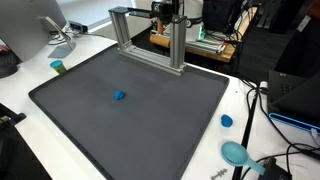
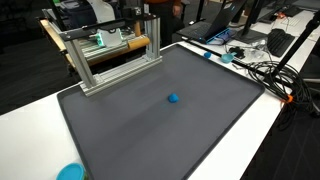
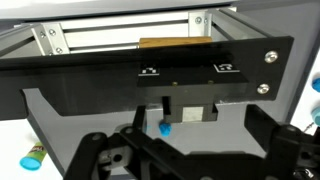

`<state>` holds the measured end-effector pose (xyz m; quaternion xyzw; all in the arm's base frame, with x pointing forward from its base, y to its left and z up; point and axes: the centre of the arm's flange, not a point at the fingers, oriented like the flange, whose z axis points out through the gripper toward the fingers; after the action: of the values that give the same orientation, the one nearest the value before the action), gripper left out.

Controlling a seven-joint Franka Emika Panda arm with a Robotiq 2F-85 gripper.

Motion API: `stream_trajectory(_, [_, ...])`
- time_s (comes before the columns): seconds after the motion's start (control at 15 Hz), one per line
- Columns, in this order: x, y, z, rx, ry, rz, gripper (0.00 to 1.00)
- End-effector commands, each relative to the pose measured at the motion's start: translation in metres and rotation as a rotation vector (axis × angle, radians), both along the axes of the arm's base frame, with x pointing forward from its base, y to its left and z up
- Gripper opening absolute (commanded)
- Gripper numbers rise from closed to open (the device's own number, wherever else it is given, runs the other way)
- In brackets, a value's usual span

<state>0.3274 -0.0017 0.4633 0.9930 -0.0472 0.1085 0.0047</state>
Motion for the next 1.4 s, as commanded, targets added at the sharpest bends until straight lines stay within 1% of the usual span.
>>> stream_trajectory(0.0, [-0.012, 0.012, 0.001, -0.003, -0.065, -0.025, 1.0])
stream_trajectory(0.07, [-0.011, 0.015, 0.003, -0.011, -0.071, -0.029, 1.0])
stream_trajectory(0.2, [-0.008, 0.019, 0.001, -0.057, -0.041, -0.049, 1.0])
stream_trajectory(0.27, [-0.006, 0.021, 0.0, -0.062, -0.034, -0.071, 1.0])
stream_trajectory(0.33, [0.0, 0.017, 0.006, -0.036, -0.039, -0.033, 1.0])
stream_trajectory(0.6, [0.001, 0.019, 0.005, -0.039, -0.036, -0.034, 1.0])
stream_trajectory(0.67, [0.002, 0.021, 0.001, -0.057, -0.041, -0.025, 1.0])
stream_trajectory(0.87, [0.006, 0.024, -0.007, -0.068, -0.023, -0.01, 1.0])
stream_trajectory(1.33, [0.02, 0.02, -0.023, -0.059, 0.026, -0.009, 1.0])
